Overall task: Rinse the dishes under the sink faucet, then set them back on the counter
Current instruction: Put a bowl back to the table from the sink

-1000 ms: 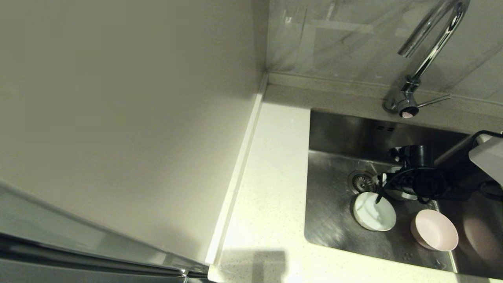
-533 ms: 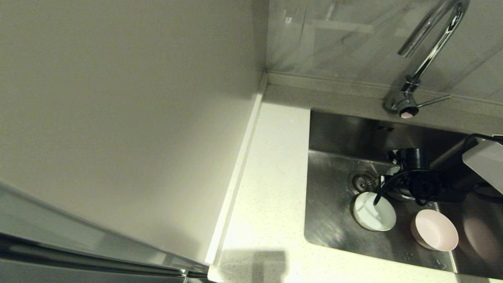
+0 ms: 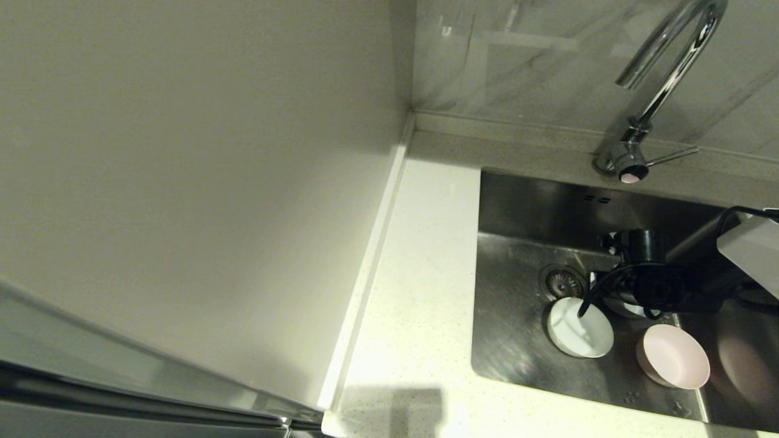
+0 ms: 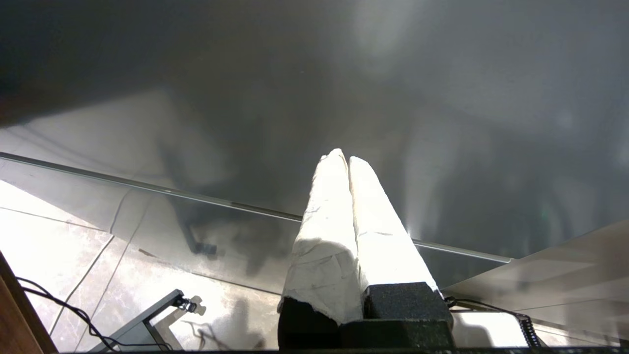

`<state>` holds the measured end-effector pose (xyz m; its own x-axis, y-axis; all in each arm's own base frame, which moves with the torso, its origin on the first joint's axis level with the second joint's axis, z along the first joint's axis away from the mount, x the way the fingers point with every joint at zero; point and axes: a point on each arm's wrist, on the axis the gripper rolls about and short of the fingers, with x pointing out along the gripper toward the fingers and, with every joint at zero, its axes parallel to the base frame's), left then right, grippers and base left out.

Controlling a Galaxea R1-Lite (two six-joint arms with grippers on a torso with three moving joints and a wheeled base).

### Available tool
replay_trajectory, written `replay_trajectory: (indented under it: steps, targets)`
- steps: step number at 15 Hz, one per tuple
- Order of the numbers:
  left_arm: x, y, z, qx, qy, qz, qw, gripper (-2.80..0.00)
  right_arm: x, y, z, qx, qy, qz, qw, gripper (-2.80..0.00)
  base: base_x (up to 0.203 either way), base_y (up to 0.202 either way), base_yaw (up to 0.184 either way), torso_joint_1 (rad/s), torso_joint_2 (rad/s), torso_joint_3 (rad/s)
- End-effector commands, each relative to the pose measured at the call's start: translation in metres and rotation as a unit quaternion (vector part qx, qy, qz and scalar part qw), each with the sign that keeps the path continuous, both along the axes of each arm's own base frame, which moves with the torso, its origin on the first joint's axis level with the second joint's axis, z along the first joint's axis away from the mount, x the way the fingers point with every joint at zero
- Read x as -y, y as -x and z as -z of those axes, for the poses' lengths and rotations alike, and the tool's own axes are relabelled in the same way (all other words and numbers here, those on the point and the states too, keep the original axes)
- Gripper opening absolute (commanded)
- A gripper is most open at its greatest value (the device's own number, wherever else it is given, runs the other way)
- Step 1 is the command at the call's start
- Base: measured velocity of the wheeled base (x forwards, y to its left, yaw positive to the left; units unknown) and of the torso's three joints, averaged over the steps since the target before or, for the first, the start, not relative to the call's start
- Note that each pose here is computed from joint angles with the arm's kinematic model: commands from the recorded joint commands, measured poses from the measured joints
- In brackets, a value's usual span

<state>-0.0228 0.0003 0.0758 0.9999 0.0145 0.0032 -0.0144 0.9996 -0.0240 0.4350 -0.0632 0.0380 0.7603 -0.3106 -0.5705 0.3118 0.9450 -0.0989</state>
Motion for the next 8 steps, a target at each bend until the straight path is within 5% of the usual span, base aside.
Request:
replay_trajectory:
  steps: [1, 8]
  targets:
    - [0.0, 0.0, 0.0, 0.002, 0.0, 0.0, 1.0, -2.8, -0.001, 0.007, -0.025, 0.028, -0.006, 0.007, 1.0, -2.8, 0.0, 0.0, 0.0, 0.0, 0.0, 0.0]
    - [0.0, 0.0, 0.0, 0.001, 0.0, 0.0, 1.0, -2.8, -0.015, 0.072, -0.097, 0.083, -0.024, 0.013, 0.996, -2.8, 0.0, 0.0, 0.0, 0.0, 0.0, 0.0]
